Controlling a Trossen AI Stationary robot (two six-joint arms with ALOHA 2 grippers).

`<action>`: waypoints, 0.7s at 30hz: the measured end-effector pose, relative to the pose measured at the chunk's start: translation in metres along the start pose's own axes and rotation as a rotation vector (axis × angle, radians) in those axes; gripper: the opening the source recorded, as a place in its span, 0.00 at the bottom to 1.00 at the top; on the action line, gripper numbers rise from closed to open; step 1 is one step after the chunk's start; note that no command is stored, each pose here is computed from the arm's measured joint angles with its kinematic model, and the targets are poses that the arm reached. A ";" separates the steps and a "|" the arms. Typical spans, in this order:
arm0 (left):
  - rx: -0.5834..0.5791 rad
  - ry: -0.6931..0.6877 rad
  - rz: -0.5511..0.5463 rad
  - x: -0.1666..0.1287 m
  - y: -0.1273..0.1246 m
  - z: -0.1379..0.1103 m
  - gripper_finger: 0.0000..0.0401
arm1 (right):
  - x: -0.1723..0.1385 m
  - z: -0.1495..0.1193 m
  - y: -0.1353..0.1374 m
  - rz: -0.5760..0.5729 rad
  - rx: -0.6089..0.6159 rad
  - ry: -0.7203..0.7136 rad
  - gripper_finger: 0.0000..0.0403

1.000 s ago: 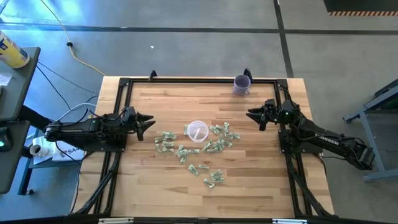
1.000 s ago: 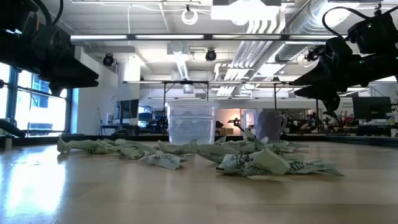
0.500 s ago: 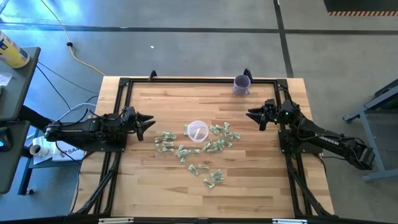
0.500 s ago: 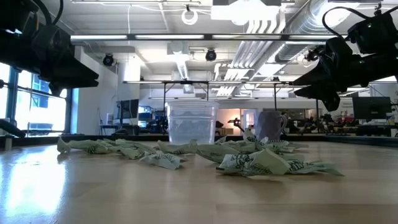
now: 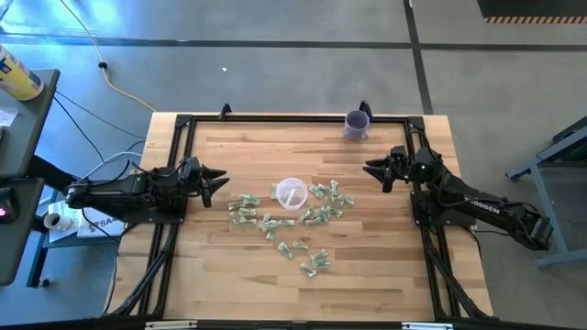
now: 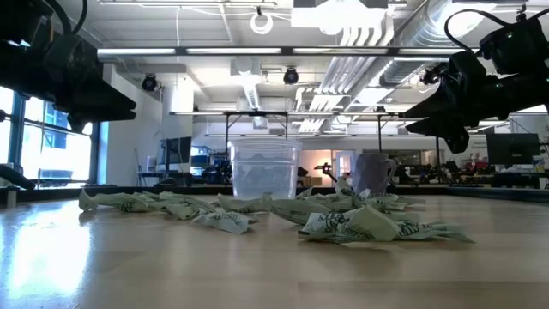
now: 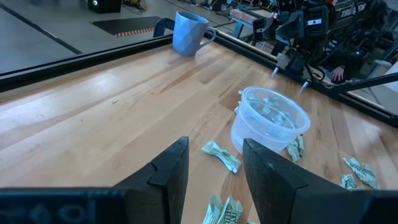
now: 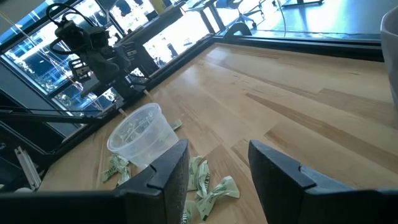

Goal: Pick and place Stevia / Truvia into bins

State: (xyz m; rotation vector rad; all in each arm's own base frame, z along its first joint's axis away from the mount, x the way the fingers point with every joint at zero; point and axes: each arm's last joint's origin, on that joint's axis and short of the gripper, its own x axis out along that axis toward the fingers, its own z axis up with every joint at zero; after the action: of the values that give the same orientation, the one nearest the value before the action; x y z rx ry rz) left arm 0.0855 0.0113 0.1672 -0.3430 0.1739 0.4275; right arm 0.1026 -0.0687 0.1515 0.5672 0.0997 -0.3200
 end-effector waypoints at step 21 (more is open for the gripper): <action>0.000 0.000 0.000 0.000 0.000 0.000 0.46 | 0.000 0.000 0.000 0.000 0.000 0.000 0.40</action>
State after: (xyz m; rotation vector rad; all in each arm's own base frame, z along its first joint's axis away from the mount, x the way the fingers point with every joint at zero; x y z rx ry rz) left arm 0.0855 0.0113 0.1672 -0.3432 0.1737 0.4276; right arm 0.1026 -0.0687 0.1516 0.5671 0.0996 -0.3199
